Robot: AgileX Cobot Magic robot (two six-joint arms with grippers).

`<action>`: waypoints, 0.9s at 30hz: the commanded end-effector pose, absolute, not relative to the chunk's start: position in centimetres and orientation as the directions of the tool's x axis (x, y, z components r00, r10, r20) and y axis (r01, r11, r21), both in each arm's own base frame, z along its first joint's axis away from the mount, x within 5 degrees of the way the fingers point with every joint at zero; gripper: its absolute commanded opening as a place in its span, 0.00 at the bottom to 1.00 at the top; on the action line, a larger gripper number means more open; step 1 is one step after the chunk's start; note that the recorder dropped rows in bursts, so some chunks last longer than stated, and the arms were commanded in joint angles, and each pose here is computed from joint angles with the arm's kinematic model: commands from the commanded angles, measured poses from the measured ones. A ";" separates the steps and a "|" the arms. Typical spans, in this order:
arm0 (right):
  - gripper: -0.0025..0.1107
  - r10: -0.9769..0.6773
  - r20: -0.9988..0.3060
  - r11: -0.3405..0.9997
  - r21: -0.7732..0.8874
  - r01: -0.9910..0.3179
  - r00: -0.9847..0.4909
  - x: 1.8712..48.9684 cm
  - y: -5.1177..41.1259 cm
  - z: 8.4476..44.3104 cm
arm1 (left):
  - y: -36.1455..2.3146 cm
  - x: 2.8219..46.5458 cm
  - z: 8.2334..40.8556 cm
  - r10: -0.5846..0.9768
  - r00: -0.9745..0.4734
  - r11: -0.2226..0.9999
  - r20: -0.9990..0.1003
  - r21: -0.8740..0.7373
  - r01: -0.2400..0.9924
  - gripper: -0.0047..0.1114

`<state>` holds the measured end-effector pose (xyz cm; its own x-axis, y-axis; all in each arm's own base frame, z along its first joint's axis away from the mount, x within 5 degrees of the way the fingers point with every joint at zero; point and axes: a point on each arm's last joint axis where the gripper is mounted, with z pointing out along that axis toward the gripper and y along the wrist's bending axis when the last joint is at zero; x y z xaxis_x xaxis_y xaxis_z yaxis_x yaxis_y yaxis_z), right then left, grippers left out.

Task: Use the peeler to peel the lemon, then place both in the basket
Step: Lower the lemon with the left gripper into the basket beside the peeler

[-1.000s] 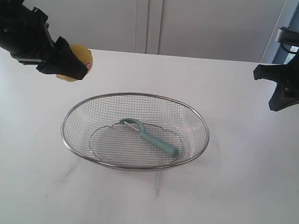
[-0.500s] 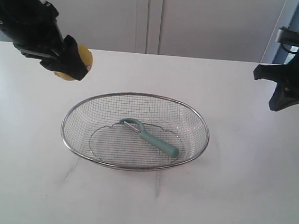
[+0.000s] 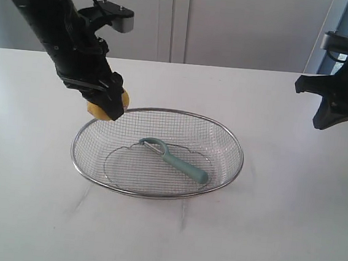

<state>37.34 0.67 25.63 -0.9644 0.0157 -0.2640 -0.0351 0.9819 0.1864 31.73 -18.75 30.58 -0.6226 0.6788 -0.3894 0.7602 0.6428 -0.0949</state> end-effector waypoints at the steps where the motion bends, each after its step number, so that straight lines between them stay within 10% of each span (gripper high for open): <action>1: 0.02 0.031 -0.277 0.982 0.187 -0.023 -0.960 37.2 0.3 26.0 | -19.0 31.7 30.3 0.682 -0.632 0.643 -0.368 -0.110 0.758 0.04; 15: 0.02 0.031 -0.277 0.982 0.187 -0.023 -0.960 37.2 0.3 26.0 | -21.8 32.8 25.0 0.718 -0.641 0.616 -0.272 -0.179 0.767 0.04; 27: 0.02 0.031 -0.277 0.982 0.187 -0.023 -0.960 37.2 0.3 26.0 | -24.5 31.6 25.1 0.903 -0.272 0.288 -0.332 -0.001 0.958 0.04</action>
